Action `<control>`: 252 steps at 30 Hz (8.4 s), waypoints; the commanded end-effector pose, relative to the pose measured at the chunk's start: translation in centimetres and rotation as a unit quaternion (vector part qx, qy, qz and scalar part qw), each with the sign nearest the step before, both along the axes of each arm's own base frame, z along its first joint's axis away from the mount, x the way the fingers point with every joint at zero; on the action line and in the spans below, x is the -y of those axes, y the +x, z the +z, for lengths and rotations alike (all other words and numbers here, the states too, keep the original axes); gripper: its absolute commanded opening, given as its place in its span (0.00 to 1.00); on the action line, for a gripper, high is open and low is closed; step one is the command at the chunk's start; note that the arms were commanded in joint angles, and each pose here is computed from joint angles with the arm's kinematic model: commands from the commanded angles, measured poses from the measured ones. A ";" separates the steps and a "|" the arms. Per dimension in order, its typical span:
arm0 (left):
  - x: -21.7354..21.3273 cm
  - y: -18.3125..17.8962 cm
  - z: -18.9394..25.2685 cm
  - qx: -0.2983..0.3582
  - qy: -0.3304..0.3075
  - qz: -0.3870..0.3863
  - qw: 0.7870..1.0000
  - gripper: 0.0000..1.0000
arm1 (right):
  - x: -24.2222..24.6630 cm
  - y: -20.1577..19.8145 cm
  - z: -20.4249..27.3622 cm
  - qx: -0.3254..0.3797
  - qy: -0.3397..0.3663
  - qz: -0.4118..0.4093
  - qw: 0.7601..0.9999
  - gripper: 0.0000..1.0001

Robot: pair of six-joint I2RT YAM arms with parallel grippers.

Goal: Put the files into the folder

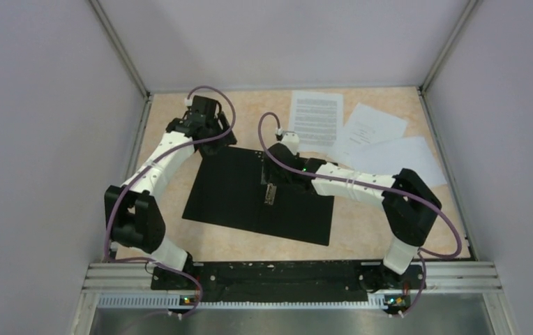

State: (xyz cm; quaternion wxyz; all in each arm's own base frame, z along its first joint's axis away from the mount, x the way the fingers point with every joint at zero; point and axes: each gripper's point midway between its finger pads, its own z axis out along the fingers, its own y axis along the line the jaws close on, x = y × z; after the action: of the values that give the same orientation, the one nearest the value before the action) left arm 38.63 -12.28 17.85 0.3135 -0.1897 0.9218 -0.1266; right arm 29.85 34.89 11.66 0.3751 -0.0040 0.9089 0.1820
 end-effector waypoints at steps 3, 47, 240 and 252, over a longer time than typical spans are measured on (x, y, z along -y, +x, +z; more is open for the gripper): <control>-2.0 -1.4 0.6 0.036 0.002 0.050 0.998 0.75 | 0.3 -1.8 -4.1 -0.023 -0.084 0.009 0.996 0.61; -1.5 -5.7 -2.9 0.001 -0.019 0.013 1.000 0.74 | -3.1 -6.2 -5.3 -0.035 -0.126 0.064 0.989 0.50; 4.5 -8.5 -3.4 -0.001 -0.042 -0.107 0.993 0.68 | 28.8 -4.2 -2.4 -0.040 0.071 -0.398 0.914 0.90; 4.7 -9.3 -1.9 0.018 -0.053 -0.129 0.990 0.68 | 31.9 -5.5 -4.9 -0.045 0.166 -0.522 0.835 0.80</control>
State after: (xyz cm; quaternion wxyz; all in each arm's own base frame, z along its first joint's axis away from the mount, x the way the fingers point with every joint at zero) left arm 28.84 -16.59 13.62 0.2684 -0.1021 0.9375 -0.1964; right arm 23.77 4.35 6.20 0.3502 0.4818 0.7984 0.0882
